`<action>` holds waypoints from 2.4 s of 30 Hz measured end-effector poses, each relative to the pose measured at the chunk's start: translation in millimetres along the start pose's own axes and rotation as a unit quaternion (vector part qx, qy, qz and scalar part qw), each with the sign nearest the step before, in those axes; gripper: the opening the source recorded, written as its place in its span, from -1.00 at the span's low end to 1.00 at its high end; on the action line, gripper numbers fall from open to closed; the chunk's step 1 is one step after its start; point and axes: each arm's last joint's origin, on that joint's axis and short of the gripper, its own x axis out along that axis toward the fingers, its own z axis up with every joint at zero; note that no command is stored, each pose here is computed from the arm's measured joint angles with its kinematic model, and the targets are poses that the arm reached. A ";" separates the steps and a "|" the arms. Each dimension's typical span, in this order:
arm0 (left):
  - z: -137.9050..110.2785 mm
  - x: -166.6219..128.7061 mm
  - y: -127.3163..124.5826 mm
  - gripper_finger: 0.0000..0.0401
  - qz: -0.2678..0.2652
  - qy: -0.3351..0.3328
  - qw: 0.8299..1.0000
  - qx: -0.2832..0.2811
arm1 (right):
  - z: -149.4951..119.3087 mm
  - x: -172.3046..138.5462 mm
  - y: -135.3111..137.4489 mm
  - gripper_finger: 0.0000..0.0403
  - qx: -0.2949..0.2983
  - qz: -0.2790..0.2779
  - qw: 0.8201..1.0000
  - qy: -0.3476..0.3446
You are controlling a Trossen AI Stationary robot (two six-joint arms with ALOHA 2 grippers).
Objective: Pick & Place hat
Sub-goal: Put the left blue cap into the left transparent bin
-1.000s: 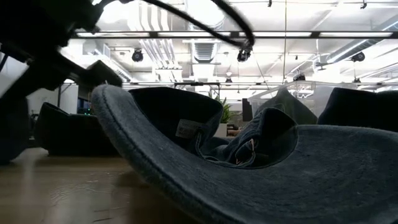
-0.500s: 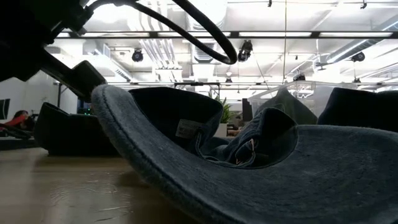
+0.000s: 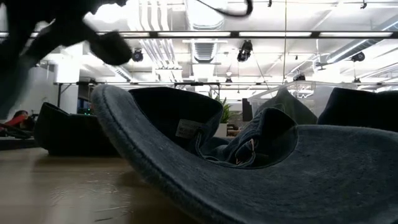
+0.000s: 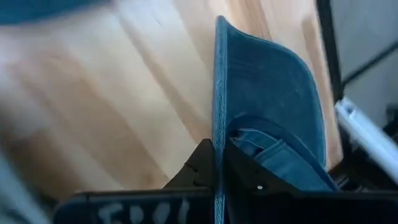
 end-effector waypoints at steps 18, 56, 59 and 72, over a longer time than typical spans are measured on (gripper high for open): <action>-96.7 -159.7 16.5 -0.96 0.202 -0.282 0.885 -0.312 | 6.2 -32.8 -20.2 -0.59 0.013 -0.084 0.993 -0.078; -199.0 -241.3 122.9 -0.96 0.381 -0.402 0.521 -0.649 | 12.2 -32.0 -18.3 -0.59 0.004 -0.093 0.990 -0.108; -198.6 -233.8 133.1 -0.96 0.379 -0.369 0.520 -0.671 | 12.2 -32.0 -18.3 -0.59 -0.006 -0.094 0.990 -0.107; -197.2 -214.3 165.3 -0.96 0.386 -0.290 0.503 -0.717 | 12.4 -32.0 -18.1 -0.59 -0.020 -0.095 0.990 -0.107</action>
